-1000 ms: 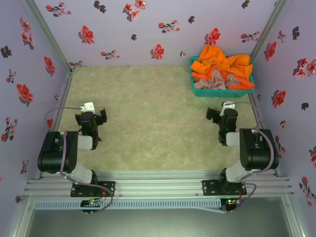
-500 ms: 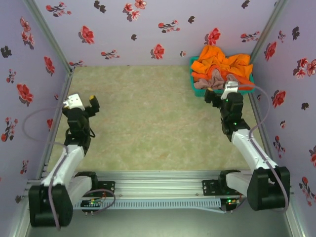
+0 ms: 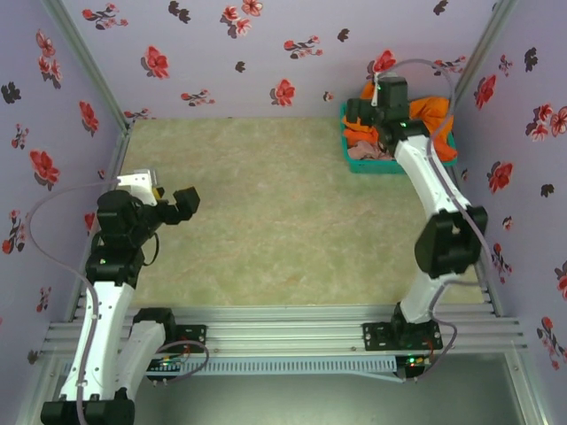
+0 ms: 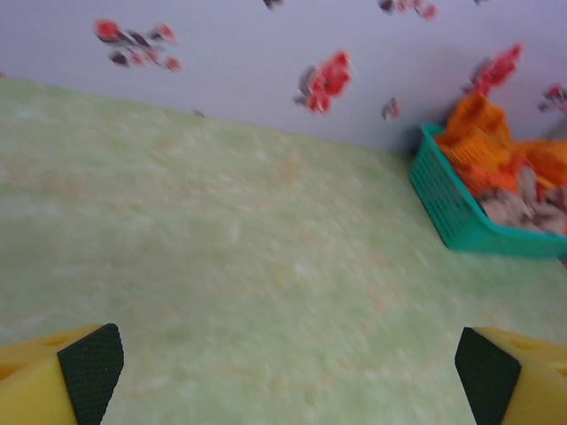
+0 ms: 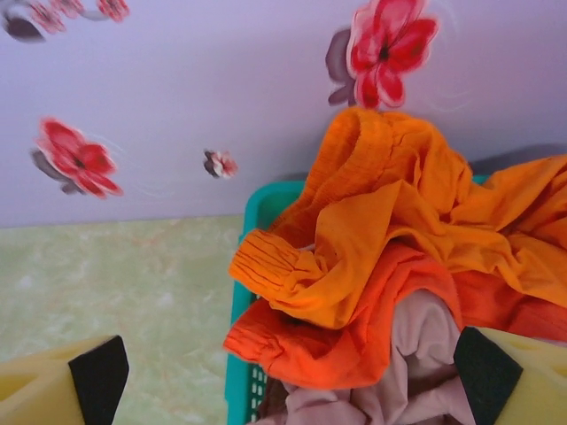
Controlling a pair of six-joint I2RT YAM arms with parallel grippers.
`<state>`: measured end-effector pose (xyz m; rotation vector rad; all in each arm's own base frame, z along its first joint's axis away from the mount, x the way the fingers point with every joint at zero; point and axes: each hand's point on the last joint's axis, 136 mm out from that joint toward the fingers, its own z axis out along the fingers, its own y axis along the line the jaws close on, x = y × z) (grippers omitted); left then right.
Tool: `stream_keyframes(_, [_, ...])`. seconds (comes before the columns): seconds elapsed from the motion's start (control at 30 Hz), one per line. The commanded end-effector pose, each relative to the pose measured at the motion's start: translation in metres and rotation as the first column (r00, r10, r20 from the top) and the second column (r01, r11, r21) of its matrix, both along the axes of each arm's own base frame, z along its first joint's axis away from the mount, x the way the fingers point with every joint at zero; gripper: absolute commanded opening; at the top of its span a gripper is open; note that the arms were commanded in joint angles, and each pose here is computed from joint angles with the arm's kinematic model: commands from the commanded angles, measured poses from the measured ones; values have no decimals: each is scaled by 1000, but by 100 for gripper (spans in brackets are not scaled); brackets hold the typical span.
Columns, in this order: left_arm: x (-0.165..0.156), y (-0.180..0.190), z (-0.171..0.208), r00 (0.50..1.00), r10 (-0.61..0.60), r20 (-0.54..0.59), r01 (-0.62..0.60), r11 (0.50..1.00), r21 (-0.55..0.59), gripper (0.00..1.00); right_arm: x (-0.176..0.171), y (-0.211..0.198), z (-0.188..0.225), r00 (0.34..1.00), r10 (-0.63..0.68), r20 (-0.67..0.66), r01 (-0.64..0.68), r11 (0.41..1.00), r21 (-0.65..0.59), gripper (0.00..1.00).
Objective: Fold and stack the shorts
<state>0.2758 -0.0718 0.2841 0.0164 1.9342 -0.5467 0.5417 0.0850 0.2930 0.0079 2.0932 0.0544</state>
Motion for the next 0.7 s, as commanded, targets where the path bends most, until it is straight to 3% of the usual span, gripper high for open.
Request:
stream_keyframes(0.0, [-29, -21, -8, 984, -159, -83, 160, 987, 13, 100, 15, -3, -34, 991, -28, -134, 19, 997, -74, 96])
stream_keyframes(0.37, [-29, -23, -25, 979, -181, -92, 185, 982, 34, 99, 88, 7, -87, 980, -56, -192, 35, 993, -109, 81])
stream_keyframes(0.5, [-27, -23, -30, 979, -182, -94, 186, 982, 36, 100, 98, 3, -103, 977, -82, -195, 56, 989, -134, 67])
stream_keyframes(0.67, [-25, -23, -33, 980, -176, -88, 179, 983, 27, 100, 99, 4, -110, 974, -96, -205, 73, 990, -118, 39])
